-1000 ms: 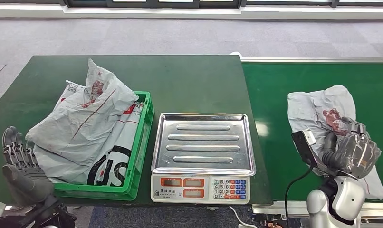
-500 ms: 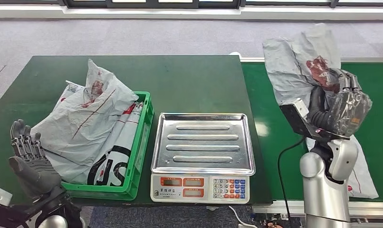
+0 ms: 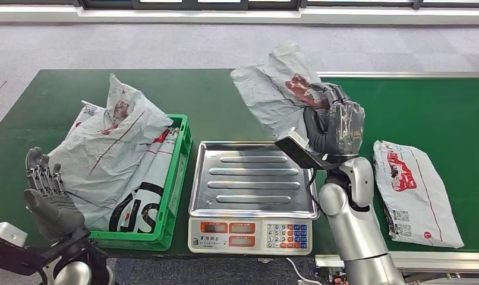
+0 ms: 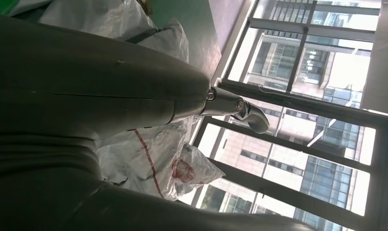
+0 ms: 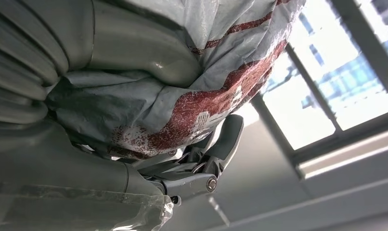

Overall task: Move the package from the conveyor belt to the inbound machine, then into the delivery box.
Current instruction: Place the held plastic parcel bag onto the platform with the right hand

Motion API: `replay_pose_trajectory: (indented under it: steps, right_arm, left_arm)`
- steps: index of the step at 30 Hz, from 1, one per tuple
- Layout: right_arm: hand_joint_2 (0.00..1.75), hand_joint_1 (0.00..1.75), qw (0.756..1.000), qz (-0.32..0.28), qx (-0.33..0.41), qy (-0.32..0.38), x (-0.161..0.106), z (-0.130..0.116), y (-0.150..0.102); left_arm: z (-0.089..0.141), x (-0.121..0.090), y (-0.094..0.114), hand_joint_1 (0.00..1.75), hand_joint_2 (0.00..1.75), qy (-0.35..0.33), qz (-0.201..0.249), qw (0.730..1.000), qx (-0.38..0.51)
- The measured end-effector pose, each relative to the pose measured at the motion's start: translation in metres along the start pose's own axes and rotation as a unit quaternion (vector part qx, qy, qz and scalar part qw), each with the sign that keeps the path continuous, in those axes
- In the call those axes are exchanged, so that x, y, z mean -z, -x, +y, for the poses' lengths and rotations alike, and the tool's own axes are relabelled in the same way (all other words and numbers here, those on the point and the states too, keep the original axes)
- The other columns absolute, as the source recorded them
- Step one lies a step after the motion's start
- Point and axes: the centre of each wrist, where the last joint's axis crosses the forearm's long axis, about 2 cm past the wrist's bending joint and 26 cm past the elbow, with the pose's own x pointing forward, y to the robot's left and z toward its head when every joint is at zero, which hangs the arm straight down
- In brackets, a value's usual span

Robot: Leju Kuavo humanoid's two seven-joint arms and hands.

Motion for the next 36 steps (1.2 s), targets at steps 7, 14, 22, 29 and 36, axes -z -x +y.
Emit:
replay_pose_trajectory:
  steps: [7, 14, 22, 29, 36]
  right_arm:
    - [1.75, 1.75, 0.997, -0.009, 0.046, -0.056, -0.006, 0.025, -0.023]
    - [1.75, 1.75, 0.993, -0.007, 0.070, -0.097, -0.018, 0.039, -0.034]
    - [1.75, 1.75, 0.984, 0.041, 0.073, -0.158, -0.035, 0.047, -0.045]
    - [1.75, 0.00, 0.970, 0.077, 0.057, -0.221, -0.059, 0.054, -0.052]
    - [1.75, 0.00, 0.965, 0.092, 0.063, -0.238, -0.074, 0.053, -0.055]
  left_arm:
    - [0.001, -0.002, 0.000, 0.00, 0.00, -0.001, 0.003, 1.000, 0.000]
    - [0.002, -0.005, 0.001, 0.00, 0.00, -0.001, 0.003, 1.000, 0.000]
    - [0.006, -0.008, -0.001, 0.00, 0.00, -0.002, 0.004, 1.000, -0.001]
    - [0.006, -0.007, -0.003, 0.00, 0.00, 0.002, 0.001, 1.000, 0.000]
    - [0.006, -0.006, -0.004, 0.00, 0.00, 0.010, 0.000, 1.000, 0.007]
